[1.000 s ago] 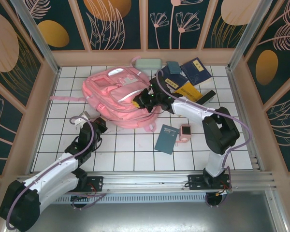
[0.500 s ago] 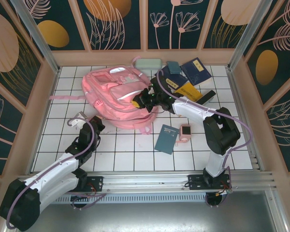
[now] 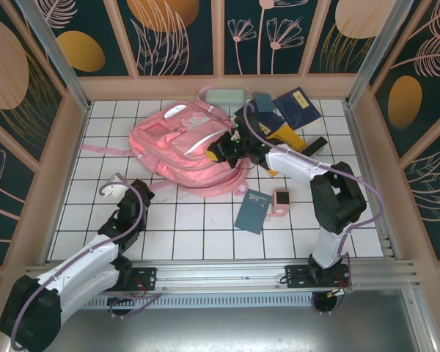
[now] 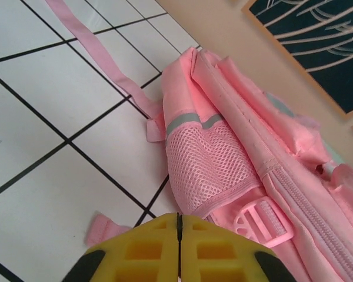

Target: Pack books, pencil case, and school supplies into a backpack

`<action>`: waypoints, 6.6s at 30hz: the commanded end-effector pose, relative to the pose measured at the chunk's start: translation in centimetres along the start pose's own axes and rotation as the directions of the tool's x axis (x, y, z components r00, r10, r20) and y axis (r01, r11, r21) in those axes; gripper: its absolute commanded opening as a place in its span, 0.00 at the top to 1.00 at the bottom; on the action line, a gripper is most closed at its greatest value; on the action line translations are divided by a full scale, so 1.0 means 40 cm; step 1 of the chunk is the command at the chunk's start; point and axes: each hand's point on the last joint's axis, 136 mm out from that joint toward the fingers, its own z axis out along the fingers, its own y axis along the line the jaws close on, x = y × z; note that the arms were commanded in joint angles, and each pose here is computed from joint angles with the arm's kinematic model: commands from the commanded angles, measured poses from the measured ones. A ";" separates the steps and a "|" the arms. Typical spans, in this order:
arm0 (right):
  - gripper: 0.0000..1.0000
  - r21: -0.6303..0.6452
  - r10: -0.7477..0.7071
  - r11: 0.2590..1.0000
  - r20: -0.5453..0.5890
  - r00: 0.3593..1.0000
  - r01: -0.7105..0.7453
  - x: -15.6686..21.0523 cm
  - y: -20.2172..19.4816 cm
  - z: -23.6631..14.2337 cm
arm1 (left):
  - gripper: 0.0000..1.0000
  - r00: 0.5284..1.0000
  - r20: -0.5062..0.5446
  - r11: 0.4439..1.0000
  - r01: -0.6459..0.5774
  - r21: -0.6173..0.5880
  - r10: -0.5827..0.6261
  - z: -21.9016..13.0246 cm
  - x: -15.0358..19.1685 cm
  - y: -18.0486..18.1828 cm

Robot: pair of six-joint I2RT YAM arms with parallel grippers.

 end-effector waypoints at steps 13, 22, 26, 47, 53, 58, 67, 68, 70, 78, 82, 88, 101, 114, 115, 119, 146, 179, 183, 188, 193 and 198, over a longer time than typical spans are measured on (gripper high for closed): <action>1.00 -0.073 -0.171 0.984 -0.135 0.976 0.162 0.070 0.085 0.011 | 0.49 0.889 -0.253 0.855 -0.237 0.461 0.383 -0.058 0.082 -0.277; 1.00 -0.089 -0.306 0.952 -0.206 0.930 0.293 -0.002 0.154 -0.079 | 0.32 0.888 -0.253 0.810 -0.192 0.555 0.384 -0.114 0.091 -0.280; 1.00 -0.145 -0.321 0.944 -0.194 0.927 0.296 -0.010 0.201 -0.135 | 0.21 0.877 -0.383 0.775 0.018 0.632 0.291 -0.141 0.122 -0.295; 1.00 -0.254 -0.313 0.933 -0.222 0.923 0.255 0.025 0.291 -0.167 | 0.24 0.764 -0.615 0.678 0.346 0.648 0.197 -0.088 0.267 -0.314; 1.00 -0.256 -0.305 0.935 -0.233 0.923 0.245 0.038 0.288 -0.154 | 0.29 0.759 -0.621 0.620 0.394 0.679 0.198 -0.075 0.270 -0.352; 1.00 -0.262 -0.304 0.935 -0.239 0.922 0.240 0.046 0.293 -0.146 | 0.31 0.746 -0.636 0.619 0.408 0.671 0.197 -0.055 0.291 -0.352; 1.00 -0.267 -0.304 0.934 -0.238 0.923 0.238 0.051 0.303 -0.145 | 0.33 0.744 -0.637 0.644 0.388 0.659 0.203 -0.035 0.319 -0.327; 1.00 -0.266 -0.301 0.935 -0.239 0.923 0.236 0.050 0.301 -0.142 | 0.33 0.743 -0.637 0.644 0.388 0.659 0.204 -0.034 0.321 -0.327; 1.00 -0.270 -0.303 0.933 -0.241 0.922 0.236 0.053 0.305 -0.141 | 0.33 0.742 -0.639 0.651 0.384 0.655 0.205 -0.028 0.328 -0.322; 1.00 -0.277 -0.308 0.931 -0.242 0.920 0.239 0.058 0.317 -0.139 | 0.32 0.727 -0.657 0.697 0.366 0.617 0.200 -0.010 0.367 -0.277; 1.00 -0.278 -0.310 0.930 -0.241 0.920 0.240 0.061 0.318 -0.140 | 0.42 0.722 -0.663 0.696 0.372 0.614 0.198 -0.008 0.373 -0.275; 1.00 -0.275 -0.311 0.930 -0.242 0.919 0.243 0.061 0.313 -0.139 | 0.68 0.731 -0.654 0.674 0.386 0.630 0.193 -0.019 0.351 -0.295; 1.00 -0.246 -0.289 0.941 -0.235 0.928 0.231 0.028 0.266 -0.122 | 0.93 0.817 -0.518 0.689 0.223 0.690 0.253 -0.047 0.261 -0.317; 1.00 -0.251 -0.284 0.942 -0.240 0.928 0.223 0.030 0.252 -0.118 | 0.83 0.823 -0.534 0.683 0.278 0.675 0.193 -0.041 0.257 -0.318; 1.00 -0.250 -0.280 0.943 -0.241 0.929 0.220 0.029 0.249 -0.117 | 0.83 0.824 -0.534 0.680 0.283 0.677 0.188 -0.041 0.255 -0.320; 1.00 -0.252 -0.278 0.943 -0.241 0.930 0.216 0.030 0.244 -0.118 | 0.81 0.831 -0.526 0.671 0.287 0.683 0.180 -0.039 0.245 -0.331; 1.00 -0.148 -0.262 0.959 -0.118 0.958 0.244 -0.048 0.178 -0.136 | 1.00 0.835 -0.459 0.936 -0.170 0.307 0.303 0.043 0.223 -0.105; 1.00 -0.152 -0.304 0.948 -0.181 0.935 0.279 0.041 0.162 -0.089 | 0.48 0.966 -0.170 0.980 -0.197 0.009 0.196 0.040 -0.102 -0.126; 1.00 -0.159 -0.313 0.947 -0.238 0.920 0.281 0.110 0.159 -0.021 | 0.47 0.959 -0.172 0.974 -0.213 0.079 0.224 0.016 -0.135 -0.184; 0.94 -0.112 -0.337 0.941 -0.254 0.907 0.318 0.149 0.139 0.029 | 0.46 0.922 -0.220 0.942 -0.283 0.181 0.319 0.007 -0.150 -0.271; 0.51 -0.004 -0.277 0.960 -0.140 0.951 0.279 0.078 0.056 0.005 | 0.46 0.851 -0.299 0.891 -0.352 0.287 0.433 0.006 -0.125 -0.340; 0.42 0.111 -0.283 0.954 0.029 0.959 0.279 0.003 0.004 -0.078 | 0.43 0.761 -0.340 0.825 -0.439 0.356 0.552 0.015 -0.074 -0.393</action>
